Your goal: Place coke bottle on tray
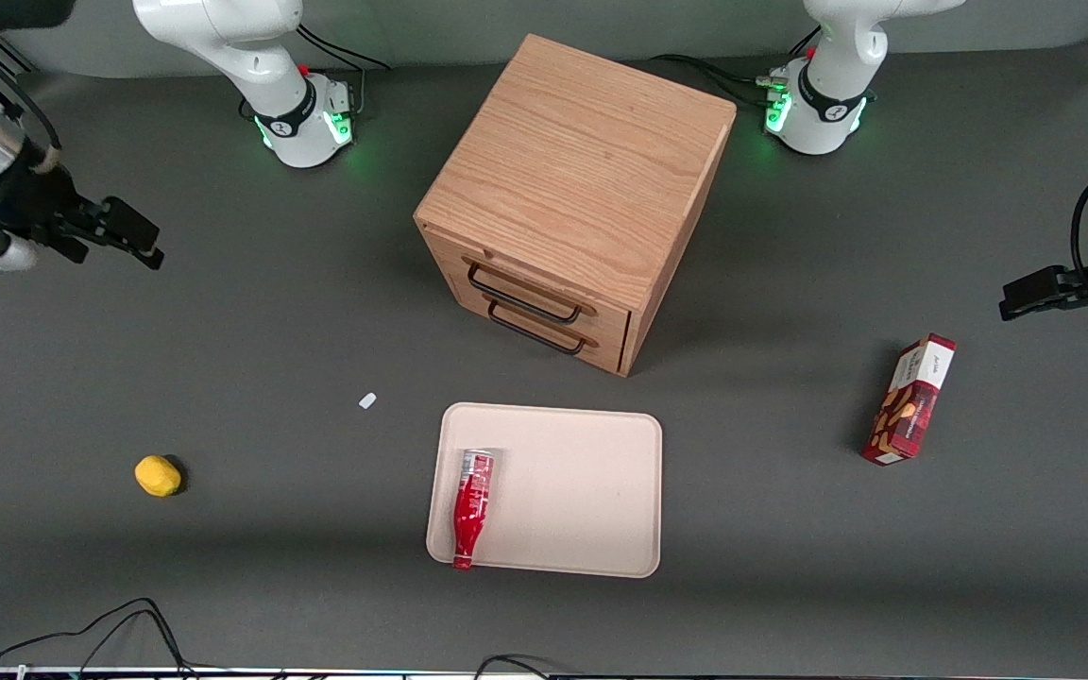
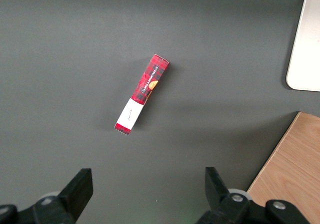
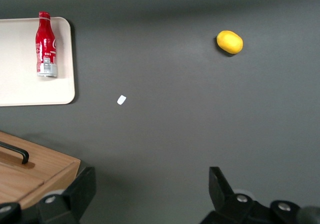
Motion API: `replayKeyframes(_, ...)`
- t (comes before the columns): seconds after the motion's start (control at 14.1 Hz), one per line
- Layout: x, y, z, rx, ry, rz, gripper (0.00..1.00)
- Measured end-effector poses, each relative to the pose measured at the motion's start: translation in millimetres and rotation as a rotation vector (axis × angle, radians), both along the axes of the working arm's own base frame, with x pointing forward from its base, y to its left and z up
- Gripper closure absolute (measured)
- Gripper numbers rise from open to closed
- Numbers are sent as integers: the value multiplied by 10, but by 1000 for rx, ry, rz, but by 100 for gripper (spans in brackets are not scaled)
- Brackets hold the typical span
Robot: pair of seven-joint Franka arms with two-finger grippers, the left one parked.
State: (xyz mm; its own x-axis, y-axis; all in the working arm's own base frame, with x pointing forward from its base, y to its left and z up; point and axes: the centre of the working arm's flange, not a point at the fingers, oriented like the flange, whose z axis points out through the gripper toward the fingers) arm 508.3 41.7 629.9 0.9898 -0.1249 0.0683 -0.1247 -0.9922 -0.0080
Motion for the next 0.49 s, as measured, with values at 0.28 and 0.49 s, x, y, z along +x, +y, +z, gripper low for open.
replayKeyframes(0.28, -3, -25, 71, 4, -14, 6, 0)
replayKeyframes(0.49, 0, -24, 96, 5, -19, 6, 0)
